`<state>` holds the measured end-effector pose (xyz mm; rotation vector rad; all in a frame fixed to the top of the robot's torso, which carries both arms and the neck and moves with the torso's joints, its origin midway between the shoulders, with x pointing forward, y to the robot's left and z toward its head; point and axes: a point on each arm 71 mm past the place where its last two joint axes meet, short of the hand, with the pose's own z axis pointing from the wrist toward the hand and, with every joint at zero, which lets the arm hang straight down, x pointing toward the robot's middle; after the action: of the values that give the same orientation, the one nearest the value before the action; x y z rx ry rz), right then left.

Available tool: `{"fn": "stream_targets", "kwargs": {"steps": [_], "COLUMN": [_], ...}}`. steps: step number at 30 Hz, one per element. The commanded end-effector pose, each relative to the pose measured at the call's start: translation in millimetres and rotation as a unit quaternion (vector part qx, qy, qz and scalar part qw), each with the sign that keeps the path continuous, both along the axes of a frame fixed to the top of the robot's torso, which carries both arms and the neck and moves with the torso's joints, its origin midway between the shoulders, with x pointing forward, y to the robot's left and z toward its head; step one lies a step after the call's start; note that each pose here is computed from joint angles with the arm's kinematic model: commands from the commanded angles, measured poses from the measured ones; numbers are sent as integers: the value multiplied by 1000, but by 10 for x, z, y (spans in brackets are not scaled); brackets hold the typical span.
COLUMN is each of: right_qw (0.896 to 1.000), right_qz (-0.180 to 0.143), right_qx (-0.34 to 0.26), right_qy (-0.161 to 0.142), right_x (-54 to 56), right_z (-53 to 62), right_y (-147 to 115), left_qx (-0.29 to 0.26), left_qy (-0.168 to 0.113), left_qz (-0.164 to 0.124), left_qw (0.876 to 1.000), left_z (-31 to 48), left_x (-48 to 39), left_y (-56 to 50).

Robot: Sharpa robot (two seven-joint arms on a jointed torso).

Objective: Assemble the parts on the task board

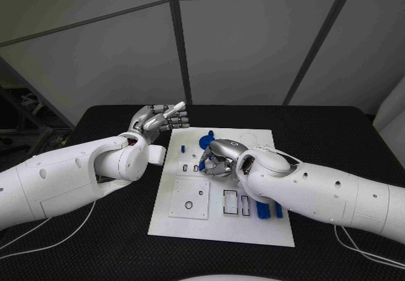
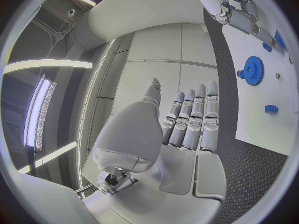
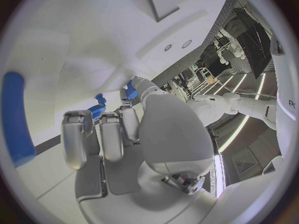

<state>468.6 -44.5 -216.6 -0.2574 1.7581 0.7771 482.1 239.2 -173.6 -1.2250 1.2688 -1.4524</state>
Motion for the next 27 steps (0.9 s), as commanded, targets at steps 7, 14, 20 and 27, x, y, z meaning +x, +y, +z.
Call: {"fn": "stream_targets", "kwargs": {"steps": [7, 14, 20, 27], "right_qw": [1000, 1000, 999, 998], "right_qz": [2, -1, -7, -13], "right_qx": [3, 18, 35, 42], "right_qy": [-5, -15, -28, -36], "right_x": [-6, -6, -11, -44], "right_z": [14, 39, 72, 97], "right_y": [10, 6, -9, -19], "left_qx": [-1, -1, 0, 0], "left_qy": [-6, -6, -6, -5], "left_qz": [-6, -6, -6, -6], "left_qw": [1000, 1000, 1000, 1000], "left_z": [18, 17, 16, 13], "left_x": [1, 2, 3, 6], "left_y": [-10, -9, -6, -2]}}
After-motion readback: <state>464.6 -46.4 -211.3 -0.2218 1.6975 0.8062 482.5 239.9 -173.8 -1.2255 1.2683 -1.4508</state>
